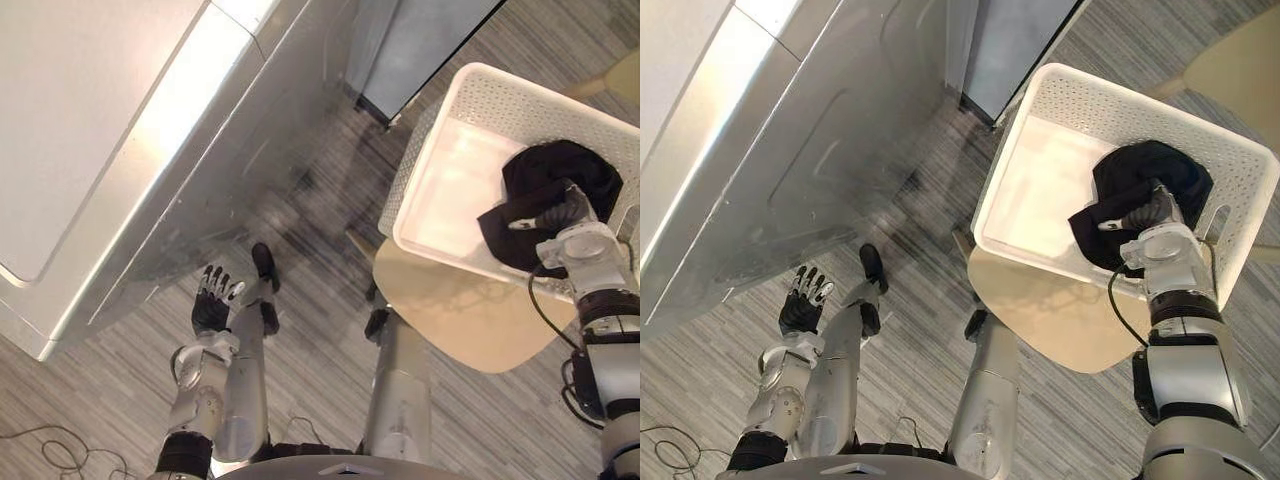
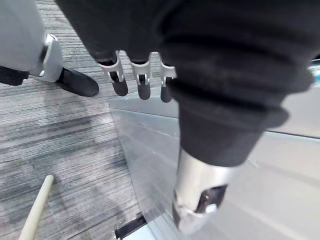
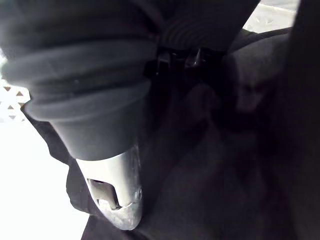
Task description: Pick up the laundry basket with both hands and put the clothes into the washing machine.
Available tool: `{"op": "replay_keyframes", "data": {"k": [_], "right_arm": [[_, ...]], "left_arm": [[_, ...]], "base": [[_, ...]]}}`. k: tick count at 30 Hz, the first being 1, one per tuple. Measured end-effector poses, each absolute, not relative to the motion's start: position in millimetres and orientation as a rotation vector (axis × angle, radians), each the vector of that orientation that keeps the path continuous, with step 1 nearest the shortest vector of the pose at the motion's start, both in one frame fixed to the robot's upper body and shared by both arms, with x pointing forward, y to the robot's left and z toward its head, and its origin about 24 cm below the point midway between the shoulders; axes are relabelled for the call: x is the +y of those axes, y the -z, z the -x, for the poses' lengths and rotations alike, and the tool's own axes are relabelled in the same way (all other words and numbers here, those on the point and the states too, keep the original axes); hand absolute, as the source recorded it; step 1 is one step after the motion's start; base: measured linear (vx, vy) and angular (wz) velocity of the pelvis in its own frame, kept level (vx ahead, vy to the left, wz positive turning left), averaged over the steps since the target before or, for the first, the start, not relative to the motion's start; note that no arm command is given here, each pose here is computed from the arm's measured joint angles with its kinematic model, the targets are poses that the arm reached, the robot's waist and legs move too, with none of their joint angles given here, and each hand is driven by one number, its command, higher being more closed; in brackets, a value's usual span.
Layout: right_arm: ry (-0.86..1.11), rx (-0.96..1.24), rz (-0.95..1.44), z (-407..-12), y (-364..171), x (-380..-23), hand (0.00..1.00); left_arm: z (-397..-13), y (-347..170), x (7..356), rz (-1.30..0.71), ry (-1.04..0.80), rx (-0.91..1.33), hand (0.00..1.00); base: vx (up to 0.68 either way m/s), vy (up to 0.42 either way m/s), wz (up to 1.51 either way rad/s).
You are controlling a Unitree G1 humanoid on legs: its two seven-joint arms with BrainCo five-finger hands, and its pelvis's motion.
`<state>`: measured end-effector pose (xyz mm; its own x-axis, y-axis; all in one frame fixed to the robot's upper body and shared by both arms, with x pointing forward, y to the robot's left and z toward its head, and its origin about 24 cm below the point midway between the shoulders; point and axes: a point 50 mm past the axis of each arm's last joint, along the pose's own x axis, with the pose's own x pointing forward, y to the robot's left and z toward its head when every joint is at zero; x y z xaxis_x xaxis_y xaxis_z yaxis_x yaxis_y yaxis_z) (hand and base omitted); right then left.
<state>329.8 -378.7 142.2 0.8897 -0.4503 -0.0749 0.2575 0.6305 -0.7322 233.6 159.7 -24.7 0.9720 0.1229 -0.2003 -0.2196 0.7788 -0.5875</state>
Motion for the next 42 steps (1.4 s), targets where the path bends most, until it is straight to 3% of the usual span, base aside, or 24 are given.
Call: {"op": "replay_keyframes", "data": {"k": [1,8,14,23,42], "right_arm": [[0.401,0.241,0.734,-330.0,-145.3,-378.6,1.00],[0.264,0.039,0.367,-334.3,-149.9,-349.5,1.00],[-0.064,-0.102,-0.001,-344.0,-133.5,-280.3,1.00],[-0.138,0.120,-0.286,-318.0,-33.8,-215.8,1.00],[0.206,0.266,-0.572,-226.1,46.1,-234.0,1.00]], "left_arm": [[-234.1,24.2,159.1,0.661,-0.181,0.151,0.00],[-242.3,21.2,161.5,0.756,-0.216,0.114,0.00],[-250.4,14.8,166.1,0.889,-0.233,0.058,0.00],[-249.5,15.9,163.1,0.899,-0.229,0.067,0.00],[-223.3,21.8,148.9,0.653,0.012,0.161,0.00]], "base": [[-0.04,-0.034,0.04],[-0.03,-0.035,-0.01],[-0.04,-0.068,-0.08],[-0.02,-0.041,0.13],[0.01,-0.020,0.01]]}}
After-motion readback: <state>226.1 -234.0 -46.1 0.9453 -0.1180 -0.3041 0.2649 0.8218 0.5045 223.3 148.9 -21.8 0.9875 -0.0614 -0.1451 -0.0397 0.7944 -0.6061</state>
